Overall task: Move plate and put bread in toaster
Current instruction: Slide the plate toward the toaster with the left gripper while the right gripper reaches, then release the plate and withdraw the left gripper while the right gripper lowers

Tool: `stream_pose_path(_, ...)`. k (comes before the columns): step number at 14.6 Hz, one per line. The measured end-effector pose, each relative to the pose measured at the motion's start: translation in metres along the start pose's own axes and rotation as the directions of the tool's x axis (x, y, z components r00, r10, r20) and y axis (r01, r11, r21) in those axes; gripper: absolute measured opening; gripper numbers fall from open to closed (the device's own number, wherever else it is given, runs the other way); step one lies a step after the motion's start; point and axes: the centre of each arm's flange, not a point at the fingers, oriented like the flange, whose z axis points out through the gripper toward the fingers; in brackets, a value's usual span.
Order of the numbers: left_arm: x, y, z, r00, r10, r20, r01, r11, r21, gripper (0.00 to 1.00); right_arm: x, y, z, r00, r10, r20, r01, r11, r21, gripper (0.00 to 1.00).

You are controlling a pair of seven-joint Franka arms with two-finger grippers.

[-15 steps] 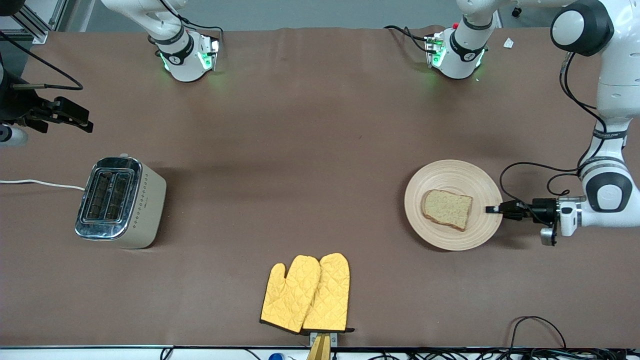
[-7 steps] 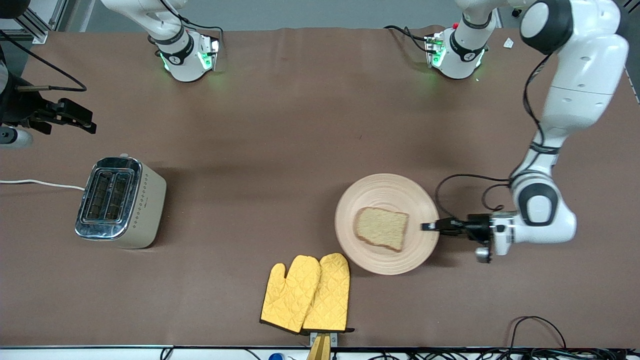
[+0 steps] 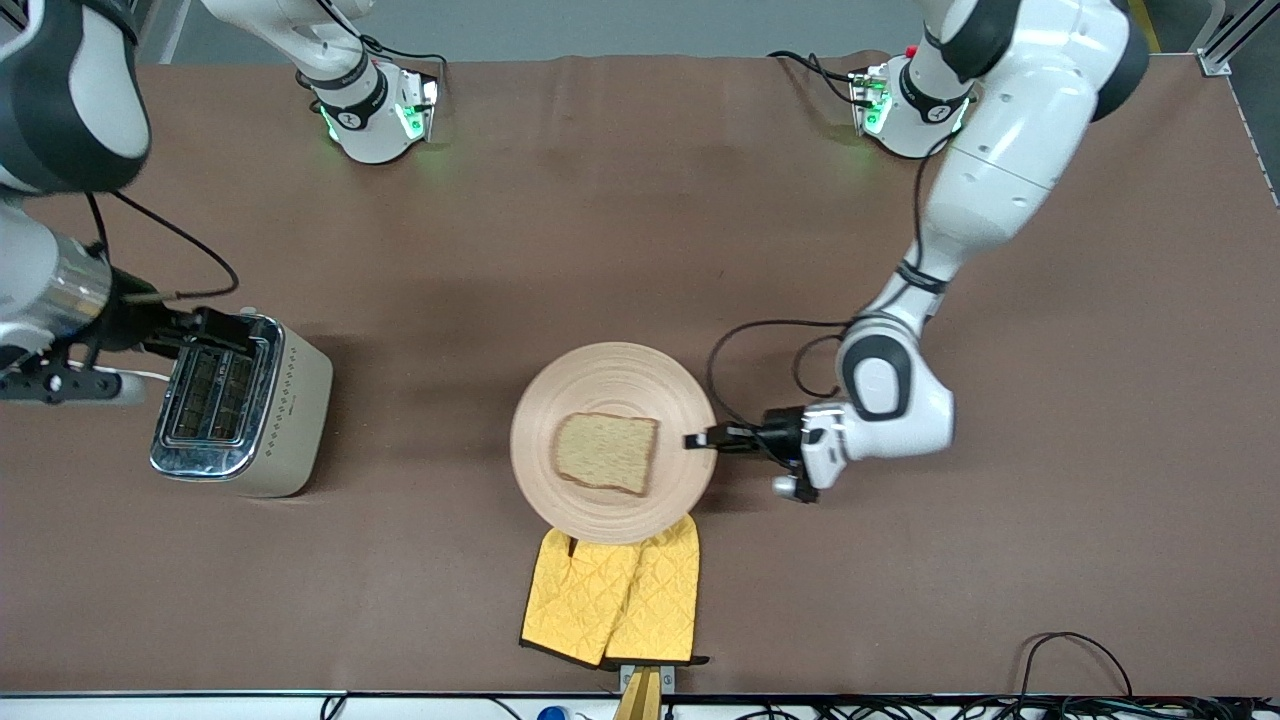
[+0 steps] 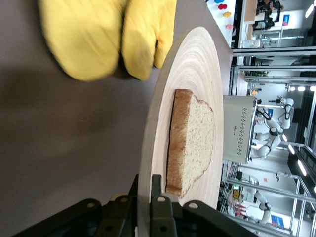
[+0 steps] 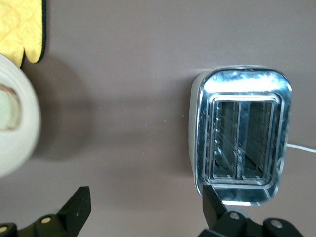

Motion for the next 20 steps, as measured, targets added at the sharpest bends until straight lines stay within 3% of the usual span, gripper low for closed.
stream_pose_path(6, -0.045, 0.006, 0.1, 1.0, -0.02, 0.002, 0.02, 0.998, 0.054, 0.1, 0.024, -0.057, 0.058, 0.998, 0.064, -0.022, -0.064, 0.998, 0.003, 1.0)
stream_pose_path(12, -0.05, -0.002, 0.118, 1.0, -0.018, -0.012, 0.019, 0.998, 0.066, 0.09, 0.054, -0.107, 0.159, 0.993, 0.106, -0.06, -0.106, 0.994, 0.008, 1.0)
stream_pose_path(15, -0.038, 0.0, 0.106, 0.997, -0.068, -0.048, 0.071, 0.996, 0.063, 0.32, 0.06, -0.123, 0.205, 0.989, 0.138, -0.06, -0.138, 0.99, 0.006, 1.0)
stream_pose_path(18, -0.007, 0.007, 0.066, 0.991, -0.099, -0.089, 0.106, 0.992, 0.068, 0.64, 0.051, -0.155, 0.247, 0.985, 0.164, -0.047, -0.164, 0.986, -0.004, 1.0)
stream_pose_path(20, 0.013, 0.009, 0.029, 0.993, -0.097, -0.071, 0.104, 0.99, 0.096, 0.85, 0.045, -0.173, 0.269, 0.985, 0.172, -0.035, -0.172, 0.985, -0.012, 1.0)
